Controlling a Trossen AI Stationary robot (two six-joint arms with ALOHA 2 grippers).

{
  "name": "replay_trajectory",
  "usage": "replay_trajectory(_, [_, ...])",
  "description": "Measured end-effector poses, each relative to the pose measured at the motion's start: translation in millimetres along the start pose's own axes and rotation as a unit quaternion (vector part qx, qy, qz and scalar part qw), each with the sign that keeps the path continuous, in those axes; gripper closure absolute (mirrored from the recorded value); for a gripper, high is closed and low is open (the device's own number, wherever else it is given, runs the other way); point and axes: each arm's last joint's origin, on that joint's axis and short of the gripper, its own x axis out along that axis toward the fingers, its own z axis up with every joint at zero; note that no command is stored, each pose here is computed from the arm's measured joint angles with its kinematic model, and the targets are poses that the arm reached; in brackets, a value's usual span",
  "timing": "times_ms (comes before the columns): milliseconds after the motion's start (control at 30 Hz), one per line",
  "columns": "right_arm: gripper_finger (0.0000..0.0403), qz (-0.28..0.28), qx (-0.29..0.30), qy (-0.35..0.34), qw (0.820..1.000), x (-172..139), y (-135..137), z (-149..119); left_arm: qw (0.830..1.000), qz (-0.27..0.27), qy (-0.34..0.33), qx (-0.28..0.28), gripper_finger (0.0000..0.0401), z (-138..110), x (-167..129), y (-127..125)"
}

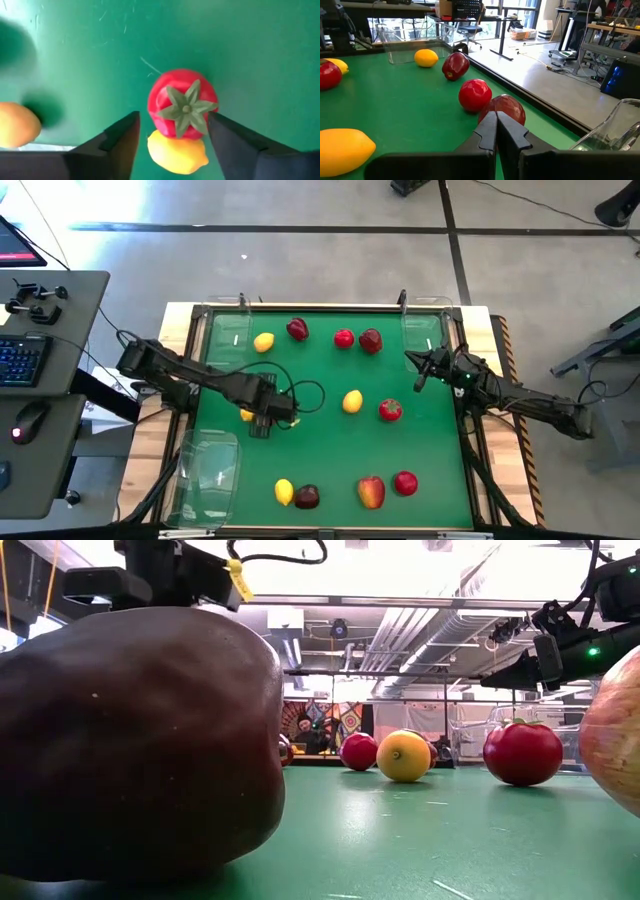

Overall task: Sort produce into baskets
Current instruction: Put the tomato into the top left bin

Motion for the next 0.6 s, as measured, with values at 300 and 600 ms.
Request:
replay_trajectory(300, [0.0402, 0.000, 0.000, 0.000, 1.000, 0.0, 0.0, -0.1, 1.000, 0.005, -0.010, -0.017, 0.0114, 1.5, -0.4, -1.3])
replay_trajectory(600, [0.0402, 0.000, 0.000, 0.000, 1.000, 0.0, 0.1, -0.1, 0.999, 0.010, 0.011, -0.034, 0.0096, -6.0, 11.9, -3.1])
